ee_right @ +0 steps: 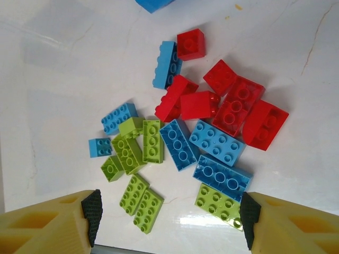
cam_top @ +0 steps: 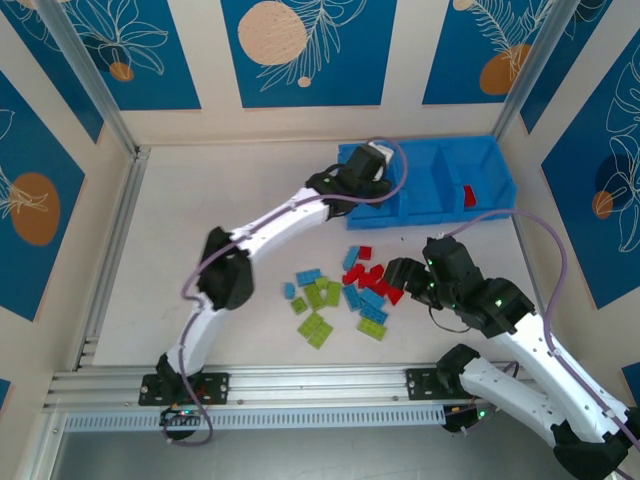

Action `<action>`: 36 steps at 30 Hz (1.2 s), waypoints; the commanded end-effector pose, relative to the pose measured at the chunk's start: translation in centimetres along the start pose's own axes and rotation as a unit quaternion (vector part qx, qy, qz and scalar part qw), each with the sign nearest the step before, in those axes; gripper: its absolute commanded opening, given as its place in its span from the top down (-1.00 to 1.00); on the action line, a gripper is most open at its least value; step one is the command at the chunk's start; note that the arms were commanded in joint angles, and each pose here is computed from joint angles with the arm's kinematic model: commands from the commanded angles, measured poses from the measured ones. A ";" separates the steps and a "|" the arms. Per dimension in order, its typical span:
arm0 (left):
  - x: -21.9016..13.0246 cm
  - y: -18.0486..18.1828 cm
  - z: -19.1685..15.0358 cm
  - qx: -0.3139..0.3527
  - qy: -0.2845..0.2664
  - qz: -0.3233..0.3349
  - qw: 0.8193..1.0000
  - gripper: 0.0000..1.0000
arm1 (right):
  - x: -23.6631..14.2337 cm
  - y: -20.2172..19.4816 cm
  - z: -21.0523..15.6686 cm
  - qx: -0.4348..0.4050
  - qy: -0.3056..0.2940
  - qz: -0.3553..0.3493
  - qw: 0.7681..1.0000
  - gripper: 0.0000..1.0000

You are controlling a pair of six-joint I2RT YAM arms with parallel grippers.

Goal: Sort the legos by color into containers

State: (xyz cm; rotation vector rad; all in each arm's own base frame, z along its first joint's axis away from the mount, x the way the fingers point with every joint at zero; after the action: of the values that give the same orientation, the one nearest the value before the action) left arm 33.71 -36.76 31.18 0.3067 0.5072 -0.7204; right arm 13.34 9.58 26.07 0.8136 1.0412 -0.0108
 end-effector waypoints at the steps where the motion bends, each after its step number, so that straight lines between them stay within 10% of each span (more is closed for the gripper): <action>1: -9.2 0.2 2.0 -0.003 -0.107 -0.030 0.994 0.20 | 1.6 1.1 -0.5 -0.021 0.026 -0.016 0.999 -0.43; 9: -22.7 0.7 -7.5 0.192 -0.085 -0.051 0.976 0.07 | 6.6 5.3 -3.0 -0.112 0.085 -0.087 0.986 -0.43; 13: -25.9 0.9 -12.8 0.310 -0.073 -0.055 0.946 -0.46 | 9.3 6.4 -4.9 -0.140 0.124 -0.123 0.975 -0.39; 25: -25.7 1.9 -17.9 0.394 -0.053 0.012 0.918 -0.95 | 15.6 8.1 -13.2 -0.222 0.259 -0.156 0.927 -0.48; 31: -24.2 1.6 -18.0 0.396 -0.021 -0.018 0.918 -0.97 | 17.0 10.8 -14.6 -0.282 0.231 -0.133 0.922 -0.58; 36: -24.9 1.9 -18.0 0.388 -0.046 -0.003 0.921 -0.98 | 18.5 12.2 -14.4 -0.309 0.216 -0.139 0.916 -0.27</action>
State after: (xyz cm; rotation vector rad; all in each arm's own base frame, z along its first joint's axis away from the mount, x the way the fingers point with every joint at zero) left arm 13.26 -14.39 28.93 1.0195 0.1736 -0.9405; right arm 15.97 33.08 15.59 0.1379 1.5028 0.2494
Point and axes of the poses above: each hand's point on the last joint's axis, 136 mm out from that joint toward the fingers, its own x axis out along the fingers, its own y axis along the line the jaws close on, z = x × y, the point moved 9 cm from there along -x, back along the fingers, and after that the axes turned 15 degrees about x, right-handed, at the moved point
